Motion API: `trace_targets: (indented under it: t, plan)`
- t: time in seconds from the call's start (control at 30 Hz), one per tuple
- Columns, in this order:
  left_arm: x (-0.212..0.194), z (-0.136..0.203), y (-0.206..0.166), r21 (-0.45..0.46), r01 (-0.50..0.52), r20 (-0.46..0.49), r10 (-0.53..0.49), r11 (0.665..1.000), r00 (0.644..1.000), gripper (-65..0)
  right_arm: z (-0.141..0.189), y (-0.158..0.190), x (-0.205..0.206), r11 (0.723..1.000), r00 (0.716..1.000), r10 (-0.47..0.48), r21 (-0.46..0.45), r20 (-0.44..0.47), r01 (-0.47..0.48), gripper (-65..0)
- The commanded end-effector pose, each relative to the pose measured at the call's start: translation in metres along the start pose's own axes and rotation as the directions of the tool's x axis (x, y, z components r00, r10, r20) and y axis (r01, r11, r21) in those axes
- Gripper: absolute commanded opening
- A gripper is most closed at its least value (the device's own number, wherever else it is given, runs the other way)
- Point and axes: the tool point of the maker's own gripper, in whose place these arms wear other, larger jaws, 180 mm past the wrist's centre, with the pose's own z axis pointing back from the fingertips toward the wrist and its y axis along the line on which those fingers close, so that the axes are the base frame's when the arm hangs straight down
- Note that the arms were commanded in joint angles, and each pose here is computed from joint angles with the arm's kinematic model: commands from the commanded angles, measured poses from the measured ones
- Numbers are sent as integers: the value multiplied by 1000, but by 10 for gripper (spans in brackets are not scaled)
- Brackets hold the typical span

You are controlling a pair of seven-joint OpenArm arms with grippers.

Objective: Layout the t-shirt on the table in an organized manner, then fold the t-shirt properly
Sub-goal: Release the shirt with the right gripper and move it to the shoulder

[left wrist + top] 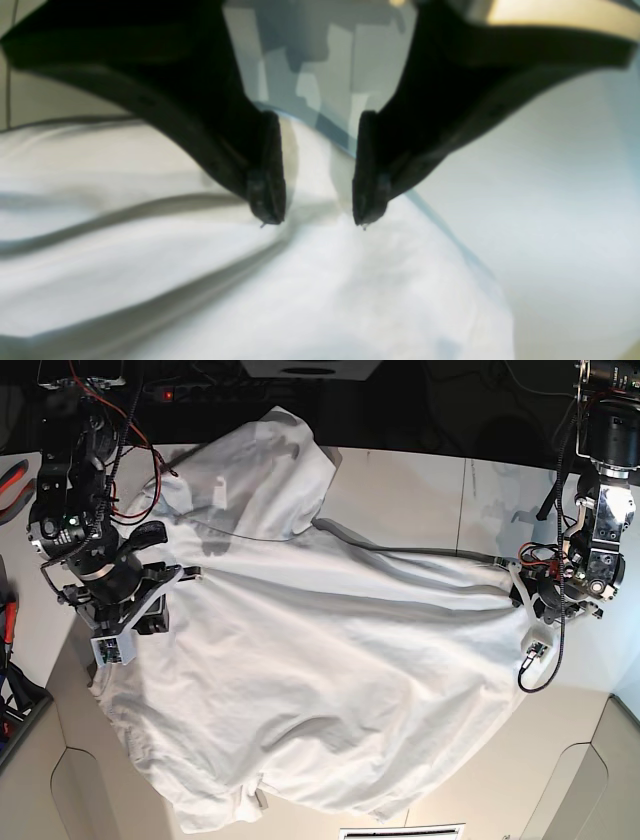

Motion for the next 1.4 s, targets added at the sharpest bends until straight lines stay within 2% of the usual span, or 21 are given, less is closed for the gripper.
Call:
trace_targets:
  t: [0.0, 0.13, 0.3, 0.43, 0.5, 0.63, 0.77, 0.83, 0.87, 0.93, 1.07, 1.13, 1.2, 1.27, 1.37]
  plan:
    - [13, 4, 14, 29, 5, 34, -6, 1000, 999, -414, 7, -4, 18, 1000, 998, 23, -20, 52, -22, -548]
    - [13, 4, 14, 29, 5, 35, -6, 1000, 999, -414, 16, -15, 14, 992, 995, 97, -85, -3, -97, -548]
    - [14, 4, 14, 29, 5, 36, -6, 1000, 999, -414, 27, -45, -21, 963, 971, 198, -161, -133, -218, -548]
    - [15, 4, 14, 28, 4, 43, -5, 1000, 999, -414, 43, -75, -50, 949, 959, 185, -215, -214, -231, -548]
    - [15, 4, 14, 28, 4, 43, -5, 1000, 999, -414, 53, -88, -65, 949, 959, 146, -240, -244, -205, -556]
    - [15, 4, 14, 28, 4, 43, -6, 1000, 999, -414, 72, -102, -89, 970, 968, 39, -223, -249, -97, -595]
    - [15, 4, 14, 28, 4, 43, -6, 1000, 999, -414, 89, -108, -97, 985, 978, -105, -158, -181, 77, -595]
    - [15, 4, 14, 28, 4, 44, -5, 1000, 999, -414, 93, -108, -100, 978, 970, -197, -100, -140, 184, -595]
    - [15, 4, 14, 27, 4, 44, -5, 1000, 999, -414, 94, -107, -102, 966, 960, -257, -73, -115, 249, -595]
    - [16, 4, 14, 28, 4, 46, -6, 1000, 999, -414, 92, -106, -109, 920, 917, -391, -24, -76, 391, -595]
    - [16, 4, 14, 27, 5, 47, -6, 1000, 999, -414, 80, -91, -145, 785, 786, -611, 62, -88, 617, -595]
    - [17, 4, 14, 28, 5, 49, -6, 1000, 999, -414, 75, -78, -162, 714, 720, -684, 96, -119, 694, -595]
    - [17, 4, 13, 23, 9, 50, -10, 1000, 999, -414, 72, -68, -170, 659, 670, -731, 122, -127, 742, -594]
    - [18, 4, 13, 24, 8, 54, -10, 1000, 999, -414, 70, -62, -172, 635, 648, -750, 133, -129, 761, -593]
    - [19, 5, 14, 24, 8, 56, -10, 1000, 998, -414, 69, -57, -173, 627, 642, -755, 139, -133, 767, -533]
